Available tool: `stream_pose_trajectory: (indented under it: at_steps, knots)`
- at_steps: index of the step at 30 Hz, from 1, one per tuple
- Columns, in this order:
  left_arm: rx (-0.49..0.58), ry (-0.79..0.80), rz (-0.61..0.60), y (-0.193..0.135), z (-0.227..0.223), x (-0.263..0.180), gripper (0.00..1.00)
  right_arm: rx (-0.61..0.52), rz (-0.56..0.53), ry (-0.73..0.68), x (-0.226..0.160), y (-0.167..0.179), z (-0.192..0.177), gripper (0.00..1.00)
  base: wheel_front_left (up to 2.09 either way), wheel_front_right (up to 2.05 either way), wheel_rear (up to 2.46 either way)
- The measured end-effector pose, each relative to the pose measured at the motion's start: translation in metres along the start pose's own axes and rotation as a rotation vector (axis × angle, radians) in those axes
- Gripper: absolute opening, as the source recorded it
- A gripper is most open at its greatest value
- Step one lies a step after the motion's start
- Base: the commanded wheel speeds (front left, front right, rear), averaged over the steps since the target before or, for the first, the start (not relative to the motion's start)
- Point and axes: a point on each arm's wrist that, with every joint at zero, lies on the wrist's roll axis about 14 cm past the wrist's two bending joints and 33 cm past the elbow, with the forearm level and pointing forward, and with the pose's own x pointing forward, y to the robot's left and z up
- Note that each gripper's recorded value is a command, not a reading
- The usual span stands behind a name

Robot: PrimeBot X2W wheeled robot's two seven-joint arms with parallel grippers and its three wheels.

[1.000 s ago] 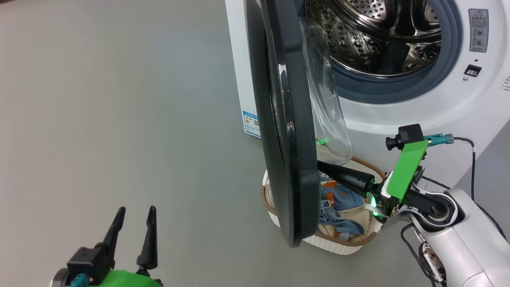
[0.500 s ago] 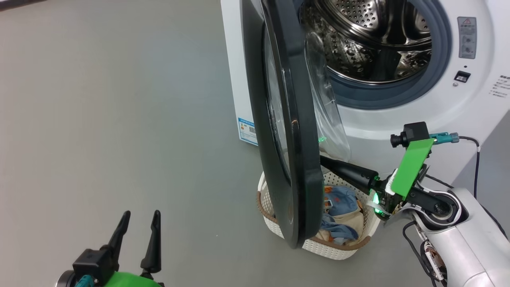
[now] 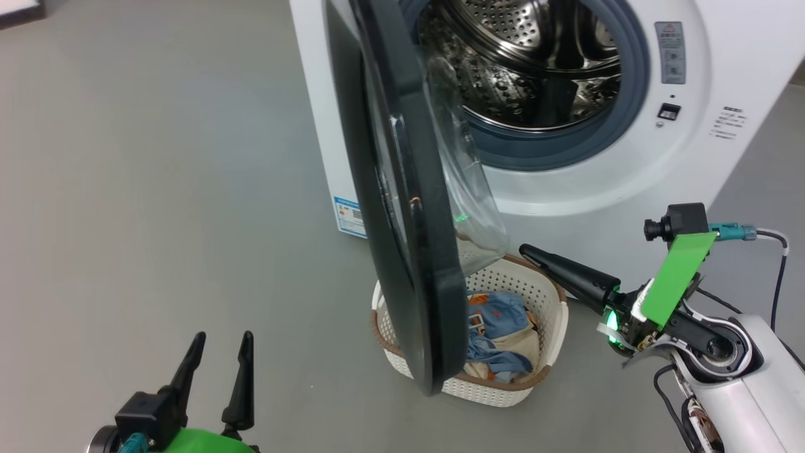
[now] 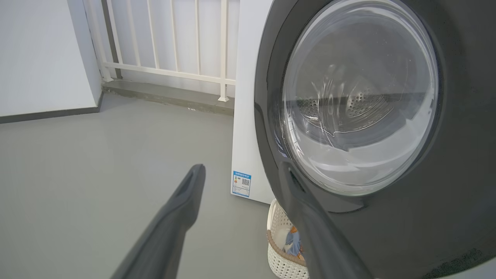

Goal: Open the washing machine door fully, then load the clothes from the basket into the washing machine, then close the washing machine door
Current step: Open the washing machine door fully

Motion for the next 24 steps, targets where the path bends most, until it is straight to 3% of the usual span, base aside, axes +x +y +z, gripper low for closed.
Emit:
stream_pose_trajectory:
  at_steps: [14, 24]
  knots:
    - [-0.012, 0.011, -0.129, -0.041, -0.005, 0.022, 1.00, -0.135, -0.048, -0.227, -0.057, 0.007, 0.019, 1.00, 0.00, 0.00, 0.00]
    - [-0.020, 0.020, -0.215, -0.071, -0.010, 0.037, 1.00, -0.292, -0.149, -0.389, -0.102, 0.006, 0.030, 1.00, 0.00, 0.00, 0.00]
